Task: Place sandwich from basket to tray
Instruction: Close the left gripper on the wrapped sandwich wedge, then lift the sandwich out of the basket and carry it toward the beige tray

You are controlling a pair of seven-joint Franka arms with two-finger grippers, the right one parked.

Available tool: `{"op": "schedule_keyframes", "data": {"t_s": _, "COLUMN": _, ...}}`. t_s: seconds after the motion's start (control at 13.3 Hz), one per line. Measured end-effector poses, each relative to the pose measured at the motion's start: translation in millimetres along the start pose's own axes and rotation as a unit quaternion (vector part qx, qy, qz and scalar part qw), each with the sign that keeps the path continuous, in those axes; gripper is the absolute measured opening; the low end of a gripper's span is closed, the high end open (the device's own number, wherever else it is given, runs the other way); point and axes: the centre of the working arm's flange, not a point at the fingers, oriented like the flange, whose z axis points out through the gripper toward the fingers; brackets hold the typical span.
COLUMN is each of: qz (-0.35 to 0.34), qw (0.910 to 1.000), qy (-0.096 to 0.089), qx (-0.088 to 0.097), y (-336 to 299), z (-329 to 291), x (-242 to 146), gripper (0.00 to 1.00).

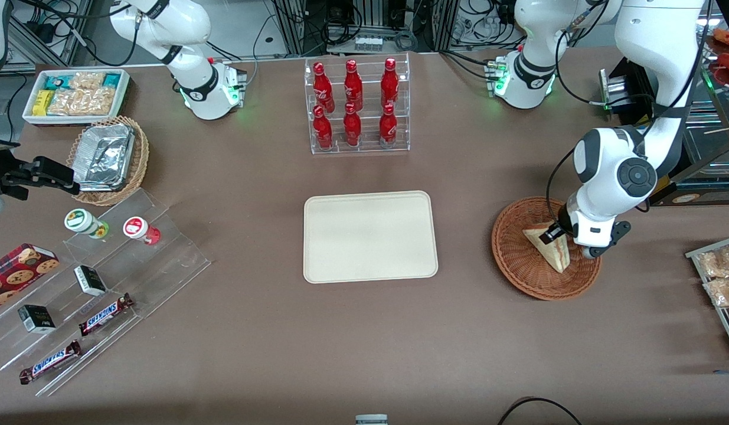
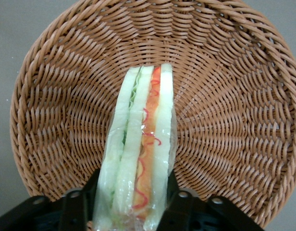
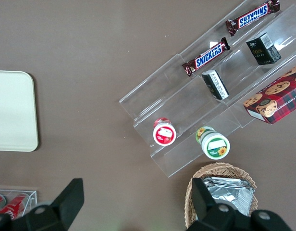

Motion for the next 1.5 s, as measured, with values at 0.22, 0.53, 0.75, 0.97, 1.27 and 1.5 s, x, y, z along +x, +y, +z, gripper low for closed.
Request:
{"op": "schedule_keyframes", "data": {"t_s": 0.22, "qz": 0.001, "qw": 1.0000, "qy": 0.001, "qx": -0.001, "y": 1.0, "z": -1.4, "x": -0.6, "gripper": 0.33}}
{"op": "schedule_keyframes", "data": {"t_s": 0.53, "qz": 0.009, "qw": 1.0000, "qy": 0.003, "qx": -0.001, "y": 7.8, "z": -21.8, "x": -6.2, "gripper": 0.24}}
{"op": "schedule_keyframes", "data": {"t_s": 0.75, "qz": 0.032, "qw": 0.9995, "qy": -0.002, "qx": 0.003, "y": 27.1, "z": -50.1, "x": -20.9, "gripper": 0.15}}
{"op": "schedule_keyframes", "data": {"t_s": 0.97, "qz": 0.069, "qw": 0.9975, "qy": -0.008, "qx": 0.007, "y": 60.7, "z": -74.5, "x": -44.6, "gripper": 0.15}}
{"op": "schedule_keyframes", "data": {"t_s": 1.27, "qz": 0.132, "qw": 0.9911, "qy": -0.015, "qx": 0.012, "y": 106.1, "z": -88.8, "x": -92.5, "gripper": 0.15}}
{"op": "schedule_keyframes", "data": {"t_s": 1.5, "qz": 0.189, "qw": 0.9817, "qy": -0.011, "qx": 0.022, "y": 135.0, "z": -90.8, "x": -134.4, "gripper": 0.15}}
